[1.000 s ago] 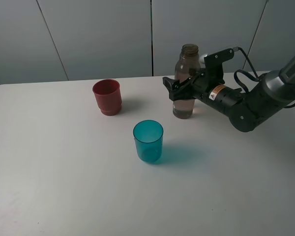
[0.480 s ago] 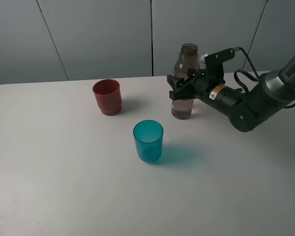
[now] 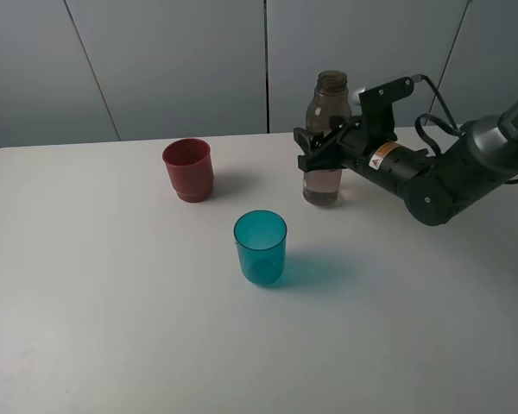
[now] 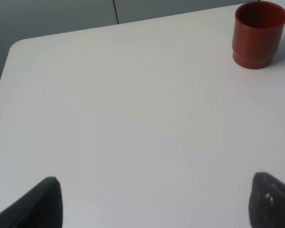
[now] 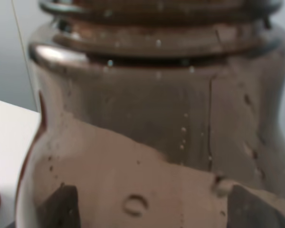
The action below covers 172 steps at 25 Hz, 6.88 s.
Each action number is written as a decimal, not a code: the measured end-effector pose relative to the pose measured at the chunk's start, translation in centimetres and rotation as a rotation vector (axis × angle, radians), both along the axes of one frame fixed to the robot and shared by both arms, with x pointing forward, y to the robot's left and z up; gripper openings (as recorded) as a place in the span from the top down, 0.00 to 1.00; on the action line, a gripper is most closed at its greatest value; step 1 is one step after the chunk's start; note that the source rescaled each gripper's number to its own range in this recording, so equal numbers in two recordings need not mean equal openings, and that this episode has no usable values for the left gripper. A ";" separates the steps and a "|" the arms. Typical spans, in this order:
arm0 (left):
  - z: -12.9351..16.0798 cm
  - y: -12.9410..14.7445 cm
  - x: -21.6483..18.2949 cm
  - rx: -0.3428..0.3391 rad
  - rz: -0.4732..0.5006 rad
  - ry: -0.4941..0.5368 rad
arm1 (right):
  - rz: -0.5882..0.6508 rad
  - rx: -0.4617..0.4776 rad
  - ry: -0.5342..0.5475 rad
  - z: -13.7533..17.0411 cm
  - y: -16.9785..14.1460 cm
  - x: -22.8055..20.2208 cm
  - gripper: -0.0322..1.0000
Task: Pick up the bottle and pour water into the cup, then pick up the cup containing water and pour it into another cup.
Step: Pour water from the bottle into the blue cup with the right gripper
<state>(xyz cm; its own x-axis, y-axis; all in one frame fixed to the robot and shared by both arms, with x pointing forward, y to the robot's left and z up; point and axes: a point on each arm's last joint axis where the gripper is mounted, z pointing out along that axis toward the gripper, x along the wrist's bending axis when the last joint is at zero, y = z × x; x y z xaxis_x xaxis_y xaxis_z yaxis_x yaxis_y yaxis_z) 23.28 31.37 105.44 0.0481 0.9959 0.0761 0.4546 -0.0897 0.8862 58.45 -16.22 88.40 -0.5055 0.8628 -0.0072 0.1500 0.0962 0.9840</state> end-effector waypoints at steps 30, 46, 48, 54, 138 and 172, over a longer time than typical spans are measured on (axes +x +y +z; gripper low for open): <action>0.0 0.0 0.0 0.000 0.000 0.000 | 0.201 -0.931 -0.223 5.4 1.3 -9.8 0.95; 0.0 0.0 0.0 0.000 0.000 0.000 | 0.389 -1.238 -0.266 3.1 2.3 -10.7 0.95; 0.0 0.0 0.0 0.000 0.000 0.000 | 0.389 -1.263 -0.275 3.1 2.2 -10.6 0.95; 0.0 0.0 0.0 0.000 0.000 0.000 | 0.394 -1.298 -0.298 3.1 2.1 -10.6 0.95; 0.0 0.0 0.0 -0.002 0.001 0.000 | 0.440 -1.660 -0.686 4.5 4.3 -9.1 0.95; 0.0 0.0 0.0 -0.002 0.001 0.000 | 0.475 -1.685 -0.812 4.9 4.9 -9.3 0.95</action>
